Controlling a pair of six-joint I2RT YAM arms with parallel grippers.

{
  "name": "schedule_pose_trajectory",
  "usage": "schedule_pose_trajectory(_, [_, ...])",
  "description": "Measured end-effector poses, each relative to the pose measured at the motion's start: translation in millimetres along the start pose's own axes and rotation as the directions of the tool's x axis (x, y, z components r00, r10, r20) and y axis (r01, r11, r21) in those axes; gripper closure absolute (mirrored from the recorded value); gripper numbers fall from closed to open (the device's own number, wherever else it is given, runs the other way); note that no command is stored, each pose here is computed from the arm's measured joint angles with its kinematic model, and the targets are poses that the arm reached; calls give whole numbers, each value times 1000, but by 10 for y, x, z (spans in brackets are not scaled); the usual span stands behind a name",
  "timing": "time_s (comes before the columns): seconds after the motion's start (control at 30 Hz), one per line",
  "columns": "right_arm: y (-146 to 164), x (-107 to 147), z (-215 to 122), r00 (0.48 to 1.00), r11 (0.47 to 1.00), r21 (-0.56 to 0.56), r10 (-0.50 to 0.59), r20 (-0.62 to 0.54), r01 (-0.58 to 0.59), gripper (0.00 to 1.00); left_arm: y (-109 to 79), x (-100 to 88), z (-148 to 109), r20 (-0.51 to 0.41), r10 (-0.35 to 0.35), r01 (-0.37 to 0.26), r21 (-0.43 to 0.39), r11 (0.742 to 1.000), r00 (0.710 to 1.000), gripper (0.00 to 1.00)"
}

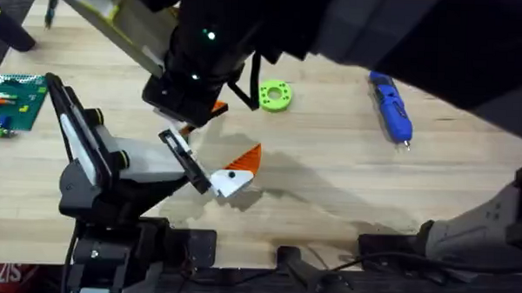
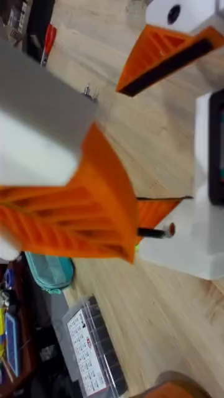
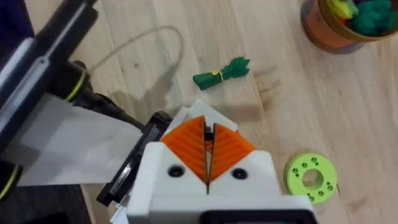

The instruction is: Pick up the gripper from the table and insert it into the empty holder that is missing its gripper. Then pick up a screw, insert it into the mounting hole, and use the screwdriver to tighten it. Finally, clean up the table by picking up the vegetable and placing it into the bucket.

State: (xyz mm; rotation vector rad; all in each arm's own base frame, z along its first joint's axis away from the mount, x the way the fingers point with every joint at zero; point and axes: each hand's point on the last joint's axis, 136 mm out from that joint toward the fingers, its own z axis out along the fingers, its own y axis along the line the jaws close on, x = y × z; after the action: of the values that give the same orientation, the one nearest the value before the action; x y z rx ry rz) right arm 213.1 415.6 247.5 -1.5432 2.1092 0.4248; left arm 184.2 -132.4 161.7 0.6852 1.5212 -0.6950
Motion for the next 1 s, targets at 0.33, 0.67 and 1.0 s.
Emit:
schedule_pose_trajectory(0.33, [-94,27,21,1000,1000,10,18,-8,-17,998,0,-1,0,0,0,0,0,1000,1000,15])
schedule_pose_trajectory(0.67, [-102,32,20,1000,1000,11,19,-10,-19,998,0,-1,0,0,0,0,0,1000,1000,15])
schedule_pose_trajectory(1.0, [-81,63,21,1000,1000,7,18,-23,-17,998,0,-1,0,0,0,0,0,1000,1000,14])
